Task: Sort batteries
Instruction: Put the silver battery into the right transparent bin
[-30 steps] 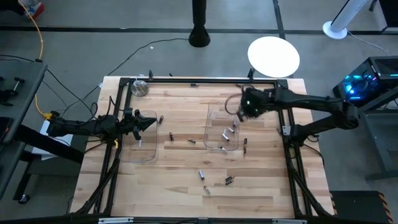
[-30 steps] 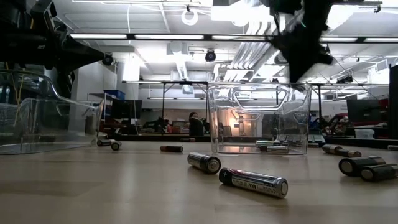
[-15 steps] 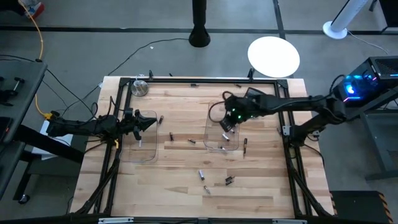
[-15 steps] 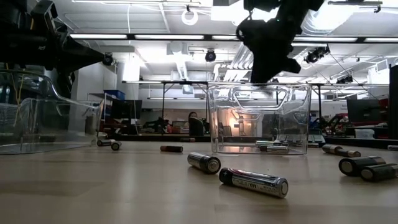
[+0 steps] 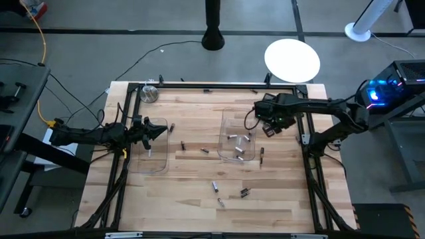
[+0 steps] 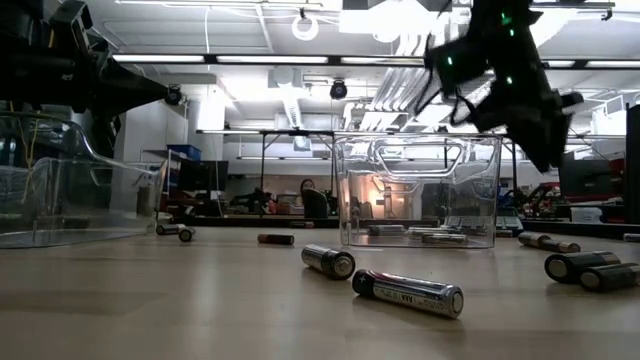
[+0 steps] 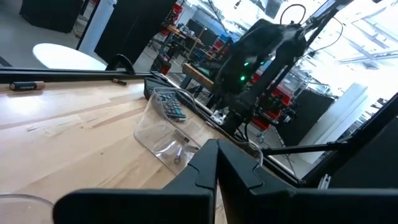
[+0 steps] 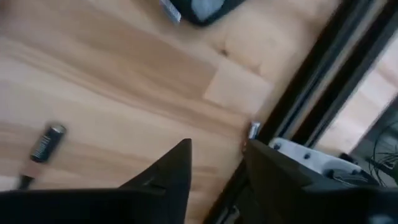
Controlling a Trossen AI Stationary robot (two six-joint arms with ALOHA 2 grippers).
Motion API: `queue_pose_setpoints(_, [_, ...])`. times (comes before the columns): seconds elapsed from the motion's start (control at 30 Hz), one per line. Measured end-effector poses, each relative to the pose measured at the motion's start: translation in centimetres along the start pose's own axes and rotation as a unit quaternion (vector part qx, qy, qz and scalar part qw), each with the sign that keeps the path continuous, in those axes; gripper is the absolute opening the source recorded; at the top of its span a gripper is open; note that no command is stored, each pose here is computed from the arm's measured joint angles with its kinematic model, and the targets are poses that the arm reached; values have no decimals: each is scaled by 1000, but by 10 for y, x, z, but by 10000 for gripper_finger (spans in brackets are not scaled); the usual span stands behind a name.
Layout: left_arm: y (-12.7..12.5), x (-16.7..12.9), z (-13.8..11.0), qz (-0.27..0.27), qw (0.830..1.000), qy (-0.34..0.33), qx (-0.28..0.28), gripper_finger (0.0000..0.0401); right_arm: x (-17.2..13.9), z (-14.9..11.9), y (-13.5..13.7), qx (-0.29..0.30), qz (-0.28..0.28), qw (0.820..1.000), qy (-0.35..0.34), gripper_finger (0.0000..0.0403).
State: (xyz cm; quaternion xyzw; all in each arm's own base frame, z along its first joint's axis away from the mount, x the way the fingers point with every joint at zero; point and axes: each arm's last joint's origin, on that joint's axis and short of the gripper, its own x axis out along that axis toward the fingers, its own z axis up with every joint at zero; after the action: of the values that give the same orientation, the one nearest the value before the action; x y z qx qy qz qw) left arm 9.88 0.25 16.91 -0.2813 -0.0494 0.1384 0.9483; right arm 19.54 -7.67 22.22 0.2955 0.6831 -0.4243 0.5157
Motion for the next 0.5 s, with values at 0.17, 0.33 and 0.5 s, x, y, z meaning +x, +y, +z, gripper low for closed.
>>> queue_pose_setpoints(0.17, [0,0,0,0,1000,0,0,0,39,2,-9,-38,-30,996,80,75])
queue_pose_setpoints(0.33, [0,0,0,0,1000,0,0,0,79,-2,-17,-43,-60,985,154,10])
queue_pose_setpoints(0.5, [0,0,0,1,1000,0,0,0,94,11,-12,-68,-115,977,167,2])
